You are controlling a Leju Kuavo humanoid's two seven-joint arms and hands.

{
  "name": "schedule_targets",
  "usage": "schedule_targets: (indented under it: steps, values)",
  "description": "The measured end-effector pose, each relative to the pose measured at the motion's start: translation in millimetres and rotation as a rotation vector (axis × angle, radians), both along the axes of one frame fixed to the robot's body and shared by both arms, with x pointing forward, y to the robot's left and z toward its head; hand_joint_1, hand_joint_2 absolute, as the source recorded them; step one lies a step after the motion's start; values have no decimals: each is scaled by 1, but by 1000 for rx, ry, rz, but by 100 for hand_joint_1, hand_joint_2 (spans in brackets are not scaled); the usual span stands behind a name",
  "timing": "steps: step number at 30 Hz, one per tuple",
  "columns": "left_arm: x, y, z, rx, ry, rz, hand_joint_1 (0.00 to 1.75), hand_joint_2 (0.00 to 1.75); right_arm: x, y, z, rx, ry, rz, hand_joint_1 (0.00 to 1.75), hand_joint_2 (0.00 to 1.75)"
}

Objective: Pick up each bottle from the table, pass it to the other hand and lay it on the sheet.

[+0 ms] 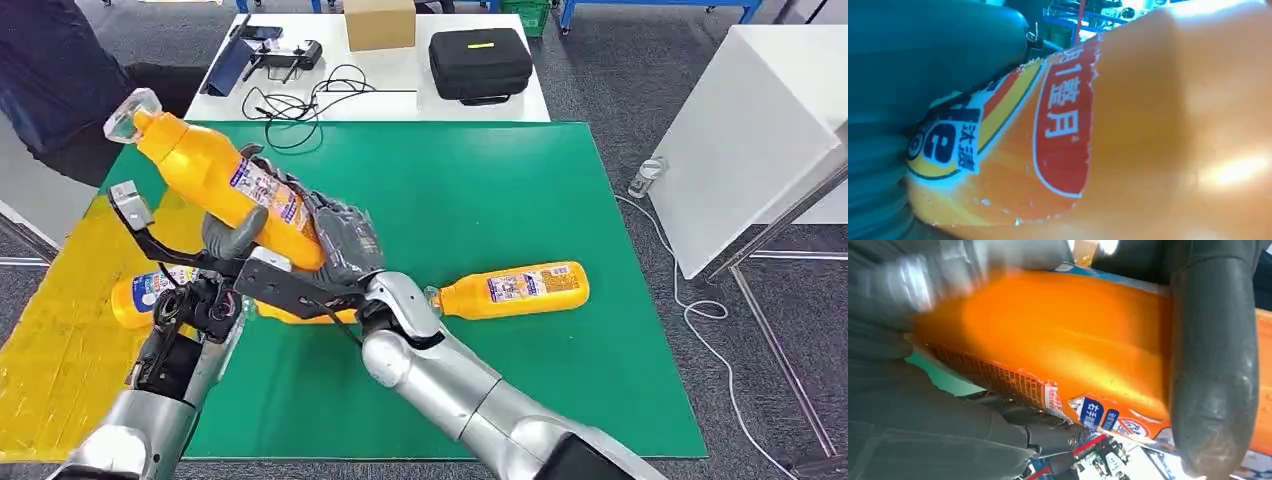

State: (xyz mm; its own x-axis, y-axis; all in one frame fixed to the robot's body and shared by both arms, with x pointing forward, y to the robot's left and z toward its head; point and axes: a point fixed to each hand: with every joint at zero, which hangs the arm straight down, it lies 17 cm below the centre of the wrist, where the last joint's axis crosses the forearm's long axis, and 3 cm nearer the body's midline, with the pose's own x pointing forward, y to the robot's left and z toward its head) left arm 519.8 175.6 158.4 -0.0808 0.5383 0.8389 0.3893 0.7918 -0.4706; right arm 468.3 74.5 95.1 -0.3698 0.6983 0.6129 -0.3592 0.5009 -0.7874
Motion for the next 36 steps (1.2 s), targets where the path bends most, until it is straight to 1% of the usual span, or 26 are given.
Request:
schedule_targets:
  steps: [5, 6, 7, 8, 11, 14, 18, 20, 21, 22, 24, 26, 29, 32, 34, 36]
  values:
    - [0, 1, 0, 3, 1, 3, 175, 175, 1, -1, -2, -6, 3, -2, 175, 175]
    - [0, 1, -1, 4, 1, 4, 175, 175, 1, -2, -2, -7, 3, -2, 66, 175]
    - [1, 1, -1, 7, 0, 5, 175, 175, 1, -2, -2, -6, 4, -3, 0, 175]
    - [1, 2, -1, 16, -2, 10, 175, 175, 1, -2, -3, -7, 7, -4, 0, 0]
    - [6, 5, -1, 100, -24, 59, 175, 175, -4, -4, -13, -14, 22, -2, 0, 0]
    - [19, 24, -4, 303, -70, 224, 175, 175, -4, -7, -16, -25, 11, 6, 0, 0]
    - [45, 78, 14, 668, -159, 546, 175, 175, -22, 3, -28, -27, 29, 79, 0, 0]
    - [52, 105, 24, 842, -198, 687, 175, 175, -26, 7, -27, -6, 43, 99, 0, 0]
    - [55, 121, 27, 940, -205, 749, 175, 175, -26, 8, -23, 12, 47, 106, 0, 0]
    - [57, 127, 29, 981, -208, 773, 175, 175, -26, 9, -20, 24, 49, 110, 0, 0]
    - [61, 152, 27, 1139, -199, 848, 175, 175, -27, 11, -10, 62, 54, 122, 0, 0]
    - [62, 164, 24, 1311, -206, 885, 175, 175, -27, 11, -2, 88, 53, 133, 0, 0]
    - [64, 163, 17, 1648, -290, 858, 175, 175, -29, 10, 4, 121, 55, 143, 0, 0]
    - [62, 171, 3, 1892, -291, 849, 175, 175, -37, 11, 8, 152, 50, 159, 0, 0]
    - [61, 175, -7, 1996, -294, 833, 175, 175, -39, 11, 9, 163, 50, 164, 0, 0]
    - [59, 178, -13, 2023, -285, 823, 175, 175, -41, 12, 11, 171, 48, 169, 0, 0]
